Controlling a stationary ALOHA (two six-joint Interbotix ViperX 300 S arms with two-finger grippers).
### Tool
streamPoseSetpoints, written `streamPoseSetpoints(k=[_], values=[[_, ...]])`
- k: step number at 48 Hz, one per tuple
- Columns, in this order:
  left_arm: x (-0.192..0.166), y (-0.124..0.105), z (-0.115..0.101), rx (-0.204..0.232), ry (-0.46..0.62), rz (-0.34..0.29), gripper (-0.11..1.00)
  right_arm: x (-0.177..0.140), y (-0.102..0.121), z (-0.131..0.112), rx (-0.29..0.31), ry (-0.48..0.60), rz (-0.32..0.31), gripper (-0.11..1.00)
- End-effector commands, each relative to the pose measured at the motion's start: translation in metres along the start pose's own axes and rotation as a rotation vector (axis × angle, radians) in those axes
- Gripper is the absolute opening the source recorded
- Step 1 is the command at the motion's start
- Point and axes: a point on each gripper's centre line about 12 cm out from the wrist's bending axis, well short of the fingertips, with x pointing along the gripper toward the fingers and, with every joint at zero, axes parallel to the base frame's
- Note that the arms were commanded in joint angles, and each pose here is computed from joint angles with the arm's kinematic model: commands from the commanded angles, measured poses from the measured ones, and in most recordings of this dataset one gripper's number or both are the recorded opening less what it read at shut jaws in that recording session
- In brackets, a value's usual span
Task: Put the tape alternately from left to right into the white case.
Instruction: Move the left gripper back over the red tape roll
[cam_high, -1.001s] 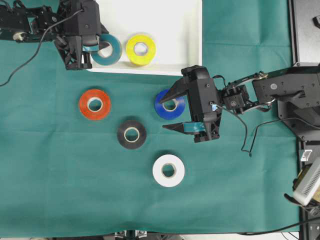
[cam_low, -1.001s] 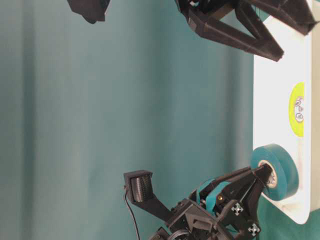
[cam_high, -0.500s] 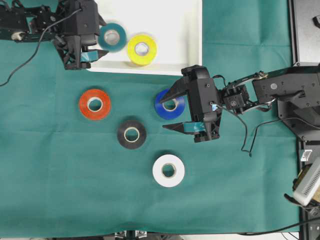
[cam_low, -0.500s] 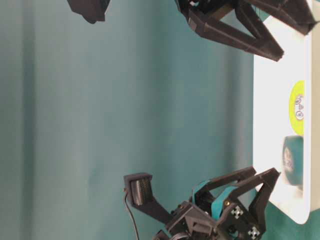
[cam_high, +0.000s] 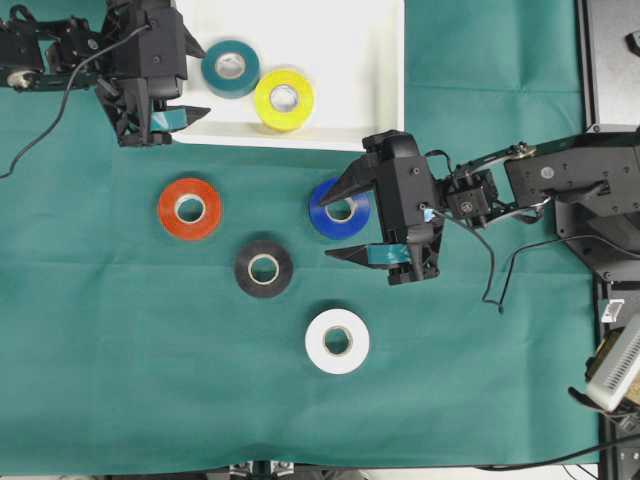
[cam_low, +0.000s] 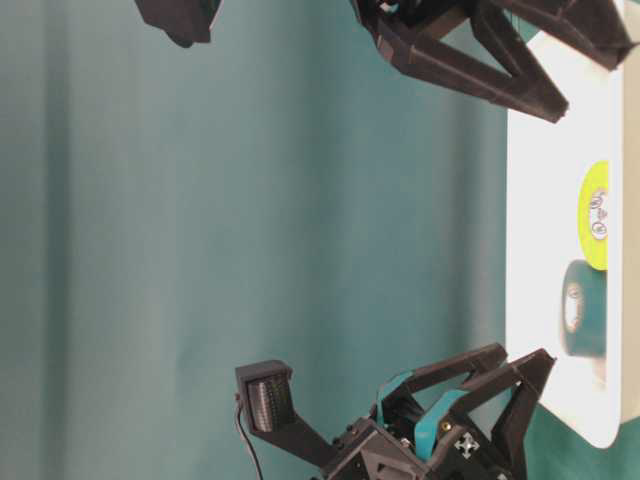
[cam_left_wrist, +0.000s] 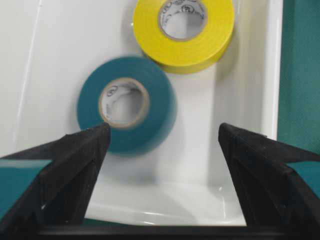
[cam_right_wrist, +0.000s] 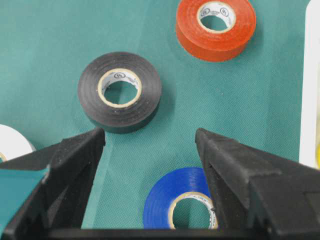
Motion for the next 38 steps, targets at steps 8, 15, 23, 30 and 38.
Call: streamPoseSetpoints(k=[8,15,23,30,38], values=[[-0.007,-0.006,0.011,0.014,-0.041,-0.009,0.65,-0.004,0.003,0.012,-0.002,-0.041,0.011,0.81],[-0.011,-0.020,0.013,0.037,-0.049,-0.037,0.65,-0.004,0.003,0.011,-0.002,-0.039,0.011,0.81],[-0.017,-0.042,0.016,0.056,-0.067,-0.084,0.65,-0.004,0.003,0.011,-0.002,-0.039,0.011,0.81],[-0.025,-0.064,0.020,0.050,-0.085,-0.134,0.65,-0.004,0.003,0.011,-0.002,-0.039,0.011,0.81],[-0.030,-0.083,0.022,0.029,-0.092,-0.179,0.65,-0.004,0.003,0.011,-0.002,-0.039,0.011,0.81]])
